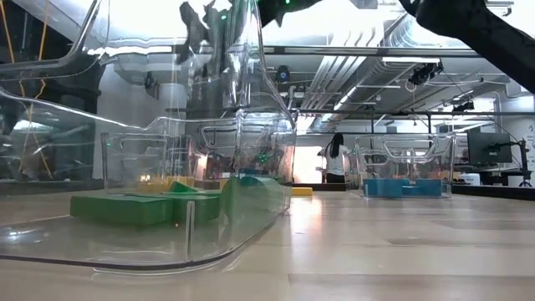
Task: Sort blocks
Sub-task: Put the yellow block into the top left transparent bin
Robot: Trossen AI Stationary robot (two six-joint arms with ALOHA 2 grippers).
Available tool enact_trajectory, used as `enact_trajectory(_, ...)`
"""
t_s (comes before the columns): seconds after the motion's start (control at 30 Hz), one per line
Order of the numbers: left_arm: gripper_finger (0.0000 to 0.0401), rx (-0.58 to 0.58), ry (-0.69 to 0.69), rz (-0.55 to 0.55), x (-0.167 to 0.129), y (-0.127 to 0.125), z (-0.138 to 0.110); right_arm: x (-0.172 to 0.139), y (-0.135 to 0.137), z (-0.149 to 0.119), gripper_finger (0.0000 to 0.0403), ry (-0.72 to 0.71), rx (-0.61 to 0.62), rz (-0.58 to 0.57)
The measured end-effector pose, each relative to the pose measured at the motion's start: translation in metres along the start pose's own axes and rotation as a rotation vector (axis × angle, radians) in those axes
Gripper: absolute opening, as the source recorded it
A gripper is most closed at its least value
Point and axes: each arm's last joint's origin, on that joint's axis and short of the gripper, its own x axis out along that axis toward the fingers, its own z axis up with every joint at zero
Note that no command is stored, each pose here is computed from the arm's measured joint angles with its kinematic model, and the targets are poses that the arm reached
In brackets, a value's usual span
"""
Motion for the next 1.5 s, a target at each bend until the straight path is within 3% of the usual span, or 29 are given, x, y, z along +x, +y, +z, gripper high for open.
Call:
enact_trajectory(0.13, 0.027, 0.004, 0.0, 0.0, 0.0, 0.0, 0.0, -0.015, -0.02, -0.002, 0.023, 0.171, -0.012, -0.125)
enact_trajectory(0.27, 0.027, 0.02, 0.005, -0.001, 0.0, 0.0, 0.0, -0.008, -0.045, -0.045, 0.0231, 0.46, 0.037, -0.256)
enact_trajectory(0.37, 0.027, 0.021, 0.005, -0.001, 0.0, 0.0, 0.0, 0.004, -0.049, -0.081, 0.0232, 0.552, 0.066, -0.29)
enact_trajectory(0.63, 0.027, 0.018, 0.004, -0.002, 0.0, 0.0, 0.0, 0.028, -0.055, -0.15, 0.0232, 0.536, 0.187, -0.331)
enact_trajectory(0.8, 0.027, 0.018, 0.004, -0.002, 0.0, 0.0, 0.0, 0.033, -0.065, -0.164, 0.0232, 0.506, 0.179, -0.363)
enact_trajectory(1.23, 0.027, 0.001, 0.004, -0.002, 0.0, 0.0, 0.0, 0.053, -0.068, -0.182, 0.023, 0.42, 0.127, -0.284)
enact_trajectory(1.37, 0.027, -0.001, 0.004, -0.002, 0.0, 0.0, 0.0, 0.051, -0.07, -0.183, 0.019, 0.441, 0.126, -0.309)
enact_trajectory(1.5, 0.027, 0.0, 0.004, -0.002, 0.0, 0.0, 0.0, 0.049, -0.071, -0.184, 0.0094, 0.464, 0.103, -0.329)
